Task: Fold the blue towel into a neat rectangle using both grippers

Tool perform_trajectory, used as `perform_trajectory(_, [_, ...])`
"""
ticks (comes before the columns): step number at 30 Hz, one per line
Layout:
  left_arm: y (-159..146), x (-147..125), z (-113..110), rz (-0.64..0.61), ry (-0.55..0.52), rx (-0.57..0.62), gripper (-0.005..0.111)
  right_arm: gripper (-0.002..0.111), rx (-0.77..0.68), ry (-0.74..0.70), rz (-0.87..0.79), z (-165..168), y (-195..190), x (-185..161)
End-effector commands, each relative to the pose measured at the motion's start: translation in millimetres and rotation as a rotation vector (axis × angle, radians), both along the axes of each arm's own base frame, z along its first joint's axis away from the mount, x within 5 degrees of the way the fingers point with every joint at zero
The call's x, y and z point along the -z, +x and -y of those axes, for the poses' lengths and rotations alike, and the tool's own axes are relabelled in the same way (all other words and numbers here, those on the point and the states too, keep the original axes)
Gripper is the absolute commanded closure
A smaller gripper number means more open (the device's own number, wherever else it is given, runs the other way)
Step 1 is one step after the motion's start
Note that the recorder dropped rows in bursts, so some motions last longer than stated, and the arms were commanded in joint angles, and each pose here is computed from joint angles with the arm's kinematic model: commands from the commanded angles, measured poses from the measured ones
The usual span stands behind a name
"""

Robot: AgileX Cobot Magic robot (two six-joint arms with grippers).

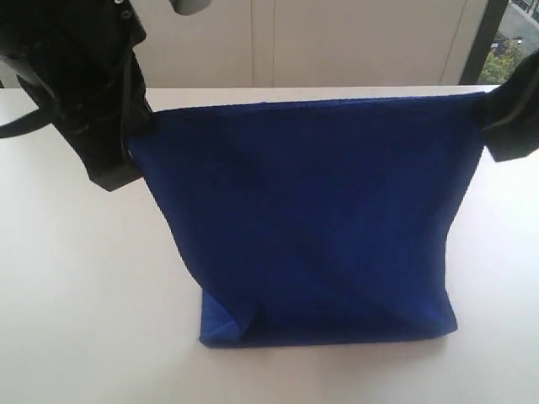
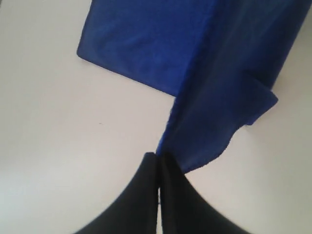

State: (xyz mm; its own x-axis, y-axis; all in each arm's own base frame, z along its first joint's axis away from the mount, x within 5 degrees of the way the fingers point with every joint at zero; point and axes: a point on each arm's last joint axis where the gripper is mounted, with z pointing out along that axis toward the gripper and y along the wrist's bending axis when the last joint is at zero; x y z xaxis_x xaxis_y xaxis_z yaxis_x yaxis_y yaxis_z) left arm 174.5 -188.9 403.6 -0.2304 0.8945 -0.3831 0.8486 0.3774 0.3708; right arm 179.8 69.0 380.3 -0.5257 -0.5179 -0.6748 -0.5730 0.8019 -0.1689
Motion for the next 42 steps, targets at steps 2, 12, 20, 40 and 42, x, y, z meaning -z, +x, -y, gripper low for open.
perform_trajectory(2, [4.9, -5.1, 1.3, 0.114, 0.008, 0.067, 0.107, 0.108, 0.013, -0.033, 0.063, 0.5, 11.1, 0.4])
perform_trajectory(12, [49.1, 19.6, 23.0, 0.249, 0.111, 0.041, 0.107, 0.108, 0.07, -0.069, 0.051, -5.2, 45.1, 19.4])
perform_trajectory(20, [79.4, 28.4, 16.7, 0.283, 0.086, 0.002, 0.107, 0.108, 0.121, -0.081, 0.093, -8.3, 70.4, 24.5])
perform_trajectory(40, [124.3, 60.0, 26.5, 0.342, 0.086, 0.014, 0.107, 0.108, 0.18, -0.149, 0.133, -15.3, 118.1, 45.7])
perform_trajectory(42, [128.9, 62.3, 25.7, 0.347, 0.079, 0.009, 0.107, 0.108, 0.175, -0.14, 0.147, -16.9, 121.0, 46.5])
